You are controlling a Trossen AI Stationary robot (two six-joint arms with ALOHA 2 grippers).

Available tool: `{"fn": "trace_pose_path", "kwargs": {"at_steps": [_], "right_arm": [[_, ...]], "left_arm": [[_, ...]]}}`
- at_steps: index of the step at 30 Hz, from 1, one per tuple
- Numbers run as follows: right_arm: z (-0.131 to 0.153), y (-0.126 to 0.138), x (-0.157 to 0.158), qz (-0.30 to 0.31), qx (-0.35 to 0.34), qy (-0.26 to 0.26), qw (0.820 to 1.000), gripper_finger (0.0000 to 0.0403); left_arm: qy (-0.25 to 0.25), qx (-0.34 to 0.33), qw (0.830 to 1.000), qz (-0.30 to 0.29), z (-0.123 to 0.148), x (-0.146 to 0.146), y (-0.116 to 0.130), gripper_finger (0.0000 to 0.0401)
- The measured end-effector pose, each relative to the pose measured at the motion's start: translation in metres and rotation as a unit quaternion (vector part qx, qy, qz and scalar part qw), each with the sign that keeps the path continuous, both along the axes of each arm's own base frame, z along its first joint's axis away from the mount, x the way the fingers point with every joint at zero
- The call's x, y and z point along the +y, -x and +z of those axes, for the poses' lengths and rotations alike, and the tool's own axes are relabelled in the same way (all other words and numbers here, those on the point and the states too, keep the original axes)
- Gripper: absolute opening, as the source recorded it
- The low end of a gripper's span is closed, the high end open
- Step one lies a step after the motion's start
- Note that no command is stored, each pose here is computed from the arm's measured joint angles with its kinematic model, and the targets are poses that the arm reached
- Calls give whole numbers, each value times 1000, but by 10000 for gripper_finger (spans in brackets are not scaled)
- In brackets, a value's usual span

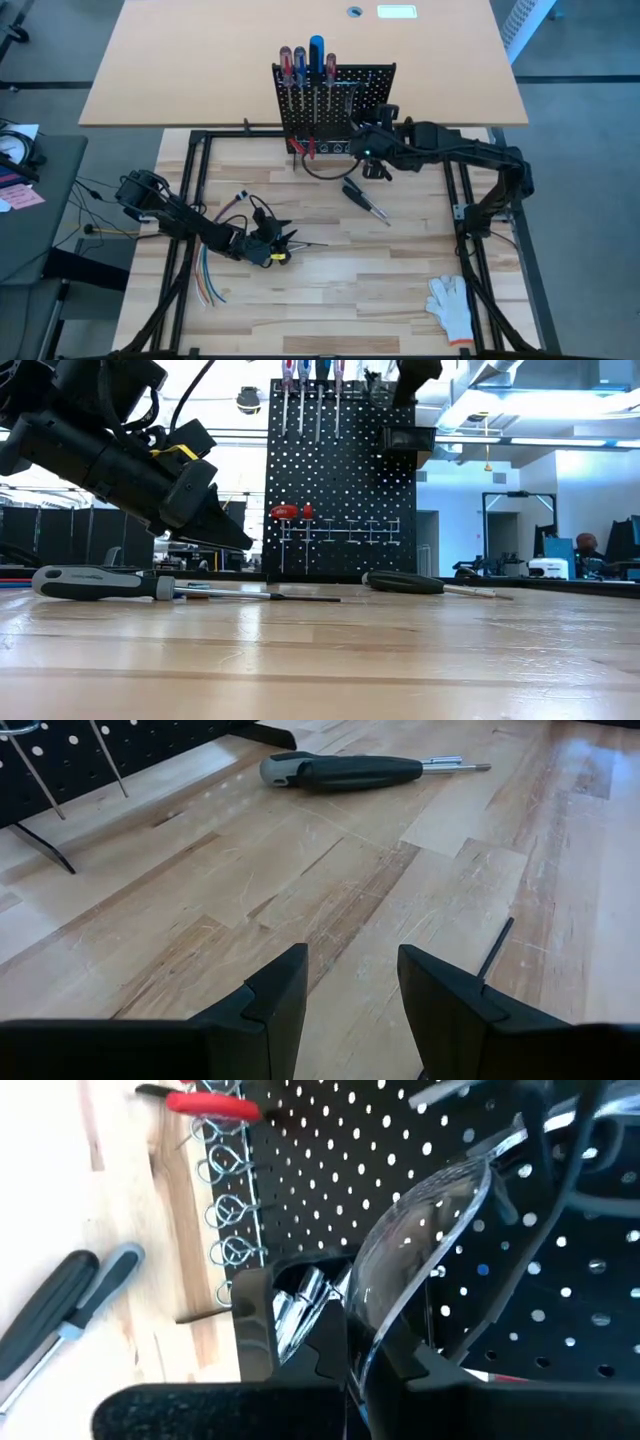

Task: Hang tools onto peg board
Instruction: Hang the safety glasses on the pegboard

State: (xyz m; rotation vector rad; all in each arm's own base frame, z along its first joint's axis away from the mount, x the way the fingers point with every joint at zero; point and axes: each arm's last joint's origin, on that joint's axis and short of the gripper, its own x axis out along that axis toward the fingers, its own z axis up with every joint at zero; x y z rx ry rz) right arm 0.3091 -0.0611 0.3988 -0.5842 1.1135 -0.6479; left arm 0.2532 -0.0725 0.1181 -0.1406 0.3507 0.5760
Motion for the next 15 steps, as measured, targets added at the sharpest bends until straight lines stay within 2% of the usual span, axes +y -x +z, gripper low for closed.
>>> {"fn": "trace_pose_path", "kwargs": {"at_steps": [15], "right_arm": [[1,6,-4,0,9,-15,1000,12]], "left_arm": [[2,0,1000,-3,0,0,0,150]]}}
